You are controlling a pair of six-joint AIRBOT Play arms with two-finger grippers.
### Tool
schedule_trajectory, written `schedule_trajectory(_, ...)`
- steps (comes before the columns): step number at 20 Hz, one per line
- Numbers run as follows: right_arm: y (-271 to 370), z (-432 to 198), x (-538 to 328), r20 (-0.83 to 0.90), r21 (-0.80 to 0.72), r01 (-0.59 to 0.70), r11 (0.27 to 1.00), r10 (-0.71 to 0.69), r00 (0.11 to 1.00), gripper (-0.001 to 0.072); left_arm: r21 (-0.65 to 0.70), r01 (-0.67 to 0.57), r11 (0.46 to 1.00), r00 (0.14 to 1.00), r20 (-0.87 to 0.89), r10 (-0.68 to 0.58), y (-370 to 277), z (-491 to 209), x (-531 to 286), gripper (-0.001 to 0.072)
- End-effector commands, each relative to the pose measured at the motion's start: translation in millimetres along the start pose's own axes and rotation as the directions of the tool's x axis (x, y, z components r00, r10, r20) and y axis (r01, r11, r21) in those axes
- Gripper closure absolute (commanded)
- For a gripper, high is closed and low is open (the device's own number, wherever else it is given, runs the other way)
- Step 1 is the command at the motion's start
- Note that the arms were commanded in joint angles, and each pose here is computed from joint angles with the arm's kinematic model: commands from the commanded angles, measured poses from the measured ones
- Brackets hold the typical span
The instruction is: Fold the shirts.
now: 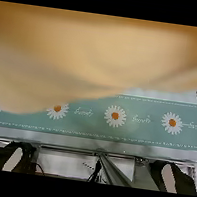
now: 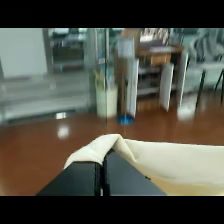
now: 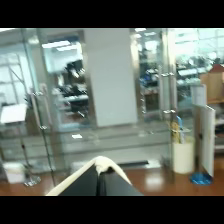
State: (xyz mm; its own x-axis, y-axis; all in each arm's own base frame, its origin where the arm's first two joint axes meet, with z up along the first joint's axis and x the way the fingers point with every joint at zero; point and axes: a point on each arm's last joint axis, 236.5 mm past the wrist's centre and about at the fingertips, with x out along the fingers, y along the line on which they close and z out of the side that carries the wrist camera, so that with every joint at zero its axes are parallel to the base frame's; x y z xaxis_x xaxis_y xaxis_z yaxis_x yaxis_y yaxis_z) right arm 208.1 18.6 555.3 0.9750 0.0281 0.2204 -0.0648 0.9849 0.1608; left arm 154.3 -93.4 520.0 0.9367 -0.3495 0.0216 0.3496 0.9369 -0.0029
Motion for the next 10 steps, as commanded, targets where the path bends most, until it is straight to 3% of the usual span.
schedule_trajectory(1, -21, -51, -29, -0.227, -0.067, 0.132, 0.989, -0.144, 0.963, 0.0675, -0.035, -0.063, 0.997, 0.964, -0.262, 0.052, 7, -61, -18, 0.0688)
schedule_trajectory(6, -66, -146, -26, -0.612, -0.129, 0.16, 0.979, -0.205, 0.764, 0.0676, -0.064, -0.218, 0.974, 0.811, -0.566, 0.145, 47, -141, -22, 0.0689)
schedule_trajectory(9, -90, -226, -11, -0.85, -0.179, 0.088, 0.98, -0.199, 0.488, 0.0676, -0.137, -0.239, 0.961, 0.674, -0.736, 0.062, 63, -210, 7, 0.0689)
schedule_trajectory(10, -91, -242, 9, -0.864, -0.2, 0.054, 0.978, -0.203, 0.46, 0.0676, -0.157, -0.245, 0.957, 0.628, -0.778, 0.033, 70, -237, 20, 0.0689)
